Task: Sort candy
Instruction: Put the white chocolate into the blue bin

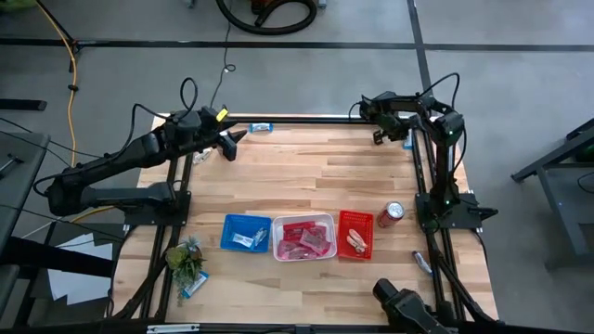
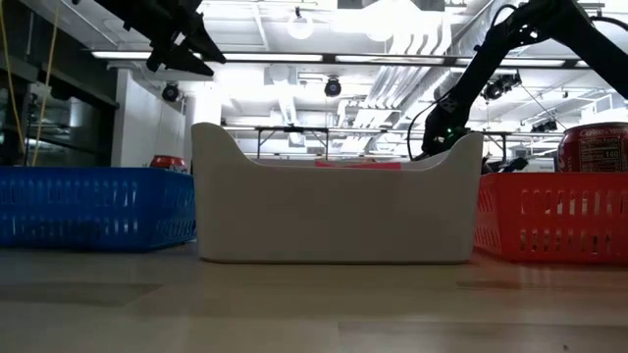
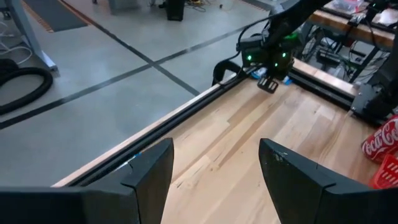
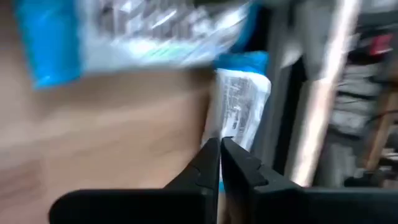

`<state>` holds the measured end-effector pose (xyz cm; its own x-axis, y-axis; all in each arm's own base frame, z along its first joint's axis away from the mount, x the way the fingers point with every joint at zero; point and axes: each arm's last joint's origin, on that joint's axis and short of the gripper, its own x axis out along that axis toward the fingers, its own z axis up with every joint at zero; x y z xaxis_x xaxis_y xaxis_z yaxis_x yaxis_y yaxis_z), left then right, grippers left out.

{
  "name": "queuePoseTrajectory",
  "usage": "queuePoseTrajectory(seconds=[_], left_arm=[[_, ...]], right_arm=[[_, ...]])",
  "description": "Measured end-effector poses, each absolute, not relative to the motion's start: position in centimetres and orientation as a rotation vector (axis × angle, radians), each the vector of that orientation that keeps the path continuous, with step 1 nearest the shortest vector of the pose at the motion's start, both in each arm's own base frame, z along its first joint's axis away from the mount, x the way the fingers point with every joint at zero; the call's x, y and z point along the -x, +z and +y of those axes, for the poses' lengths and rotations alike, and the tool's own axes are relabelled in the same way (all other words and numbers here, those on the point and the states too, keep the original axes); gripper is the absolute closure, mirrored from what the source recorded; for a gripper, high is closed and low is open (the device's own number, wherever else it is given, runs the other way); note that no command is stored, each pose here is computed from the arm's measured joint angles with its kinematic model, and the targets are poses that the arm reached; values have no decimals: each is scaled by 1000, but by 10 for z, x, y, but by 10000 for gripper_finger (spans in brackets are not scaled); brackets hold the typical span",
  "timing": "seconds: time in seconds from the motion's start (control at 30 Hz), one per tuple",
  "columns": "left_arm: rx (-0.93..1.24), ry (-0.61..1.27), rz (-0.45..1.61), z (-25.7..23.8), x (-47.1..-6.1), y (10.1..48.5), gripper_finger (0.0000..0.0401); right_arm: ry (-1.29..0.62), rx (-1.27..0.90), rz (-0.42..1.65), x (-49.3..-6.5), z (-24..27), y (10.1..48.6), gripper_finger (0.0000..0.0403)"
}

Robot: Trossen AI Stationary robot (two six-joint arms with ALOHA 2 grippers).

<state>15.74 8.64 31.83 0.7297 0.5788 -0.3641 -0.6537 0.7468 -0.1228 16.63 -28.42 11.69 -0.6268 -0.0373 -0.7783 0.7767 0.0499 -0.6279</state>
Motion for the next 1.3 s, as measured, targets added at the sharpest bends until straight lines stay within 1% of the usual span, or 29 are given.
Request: queuePoseTrajectory(seconds=[0.1, 0.2, 0.33, 0.47, 0.5, 0.6, 0.7, 0.77, 0.9, 0.97, 1.03, 1.13, 1.3], left_arm=[[256, 677, 335, 86, -157, 317, 178], [265, 647, 348, 85, -157, 315, 178], [267, 637, 348, 85, -157, 315, 178], [266, 637, 348, 85, -157, 316, 178], [264, 637, 348, 85, -157, 316, 178], [237, 631, 357, 85, -157, 316, 178], [234, 630, 358, 85, -157, 316, 178], [237, 618, 357, 84, -157, 316, 178], [251, 591, 355, 84, -158, 316, 178], [263, 587, 353, 84, -158, 316, 178], [277, 591, 348, 84, -158, 316, 178], [279, 590, 348, 84, -158, 316, 178], [278, 593, 348, 84, -158, 316, 178]], right_arm=[[-1553, -828, 1691, -170, -279, 111, 401], [-1546, -823, 1669, -179, -266, 111, 402], [-1417, -808, 1581, -201, -245, 125, 402], [-1263, -775, 1498, -224, -221, 147, 403], [-1267, -747, 1477, -228, -215, 154, 403], [-1398, -660, 1402, -228, -203, 176, 403], [-1471, -652, 1356, -215, -210, 189, 403], [-1492, -684, 1351, -204, -219, 192, 402], [-1505, -829, 1339, -182, -239, 189, 399], [-1502, -852, 1345, -175, -244, 188, 385], [-1500, -850, 1354, -171, -247, 188, 362], [-1467, -848, 1359, -167, -250, 184, 312], [-1416, -916, 1390, -157, -241, 159, 221]])
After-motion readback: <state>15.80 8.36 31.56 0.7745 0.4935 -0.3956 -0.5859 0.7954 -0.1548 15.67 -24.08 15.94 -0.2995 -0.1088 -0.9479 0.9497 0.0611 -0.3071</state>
